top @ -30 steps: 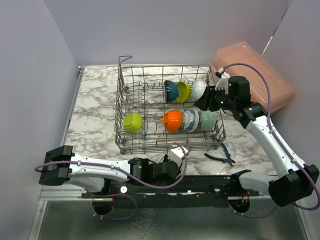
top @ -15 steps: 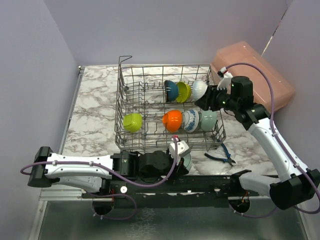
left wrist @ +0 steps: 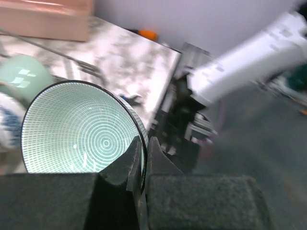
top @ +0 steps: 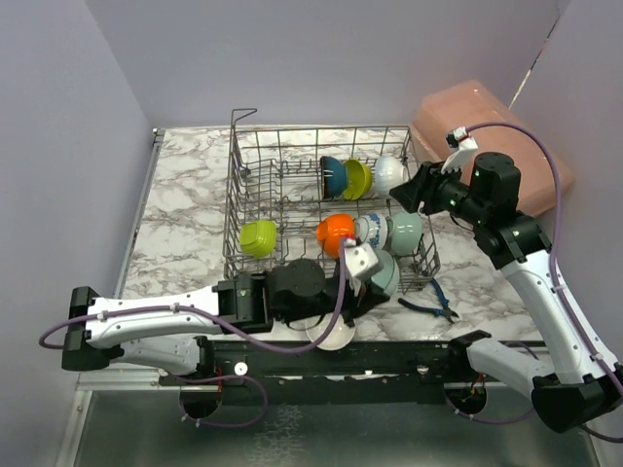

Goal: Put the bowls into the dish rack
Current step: Pick up the bowl from the center of the board.

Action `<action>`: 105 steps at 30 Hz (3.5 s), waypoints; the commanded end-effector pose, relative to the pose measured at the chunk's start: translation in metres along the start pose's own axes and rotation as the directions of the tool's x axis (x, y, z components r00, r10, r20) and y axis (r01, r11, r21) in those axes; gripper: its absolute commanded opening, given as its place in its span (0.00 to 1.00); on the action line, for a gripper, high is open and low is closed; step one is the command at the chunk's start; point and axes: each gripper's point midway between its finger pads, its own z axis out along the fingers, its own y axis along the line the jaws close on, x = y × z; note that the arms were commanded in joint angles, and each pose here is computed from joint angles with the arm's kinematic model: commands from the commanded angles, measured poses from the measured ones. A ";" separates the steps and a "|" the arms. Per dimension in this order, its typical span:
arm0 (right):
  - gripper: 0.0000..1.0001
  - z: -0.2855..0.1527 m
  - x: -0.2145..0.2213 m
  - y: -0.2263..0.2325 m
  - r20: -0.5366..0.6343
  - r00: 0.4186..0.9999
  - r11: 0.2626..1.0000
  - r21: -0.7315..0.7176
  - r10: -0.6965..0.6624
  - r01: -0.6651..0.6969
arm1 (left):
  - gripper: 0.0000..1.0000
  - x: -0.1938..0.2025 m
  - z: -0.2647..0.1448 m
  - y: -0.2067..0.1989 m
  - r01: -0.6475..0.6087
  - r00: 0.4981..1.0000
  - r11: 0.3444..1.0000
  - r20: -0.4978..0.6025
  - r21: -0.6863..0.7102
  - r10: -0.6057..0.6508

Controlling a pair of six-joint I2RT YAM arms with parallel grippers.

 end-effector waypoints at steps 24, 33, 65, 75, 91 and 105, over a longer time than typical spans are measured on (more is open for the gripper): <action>0.68 0.028 0.011 0.019 -0.051 0.992 0.980 -0.156 0.116 -0.122 | 0.00 -0.109 -0.025 0.262 -0.063 0.911 0.954 0.373 -0.293 0.175; 0.96 0.042 0.019 0.051 -0.144 0.970 0.897 -0.375 0.195 -0.235 | 0.00 -0.082 -0.034 0.239 -0.254 0.858 0.939 0.393 -0.232 0.330; 0.93 0.097 0.048 0.089 -0.296 0.917 0.842 -0.392 0.266 -0.371 | 0.00 -0.047 -0.031 0.216 -0.598 0.699 0.738 0.247 -0.312 0.671; 0.35 0.099 0.044 0.093 -0.291 0.921 0.832 -0.417 0.259 -0.366 | 0.00 -0.041 -0.025 0.217 -0.592 0.722 0.753 0.227 -0.287 0.654; 0.00 0.096 0.030 0.060 -0.186 0.965 0.947 -0.229 0.185 -0.226 | 0.99 -0.056 -0.038 0.247 -0.460 0.845 0.795 0.080 -0.394 0.529; 0.00 0.087 0.025 0.042 -0.154 0.981 0.983 -0.126 0.117 -0.137 | 0.99 -0.092 -0.116 0.334 -0.144 0.943 0.688 0.111 -0.711 0.313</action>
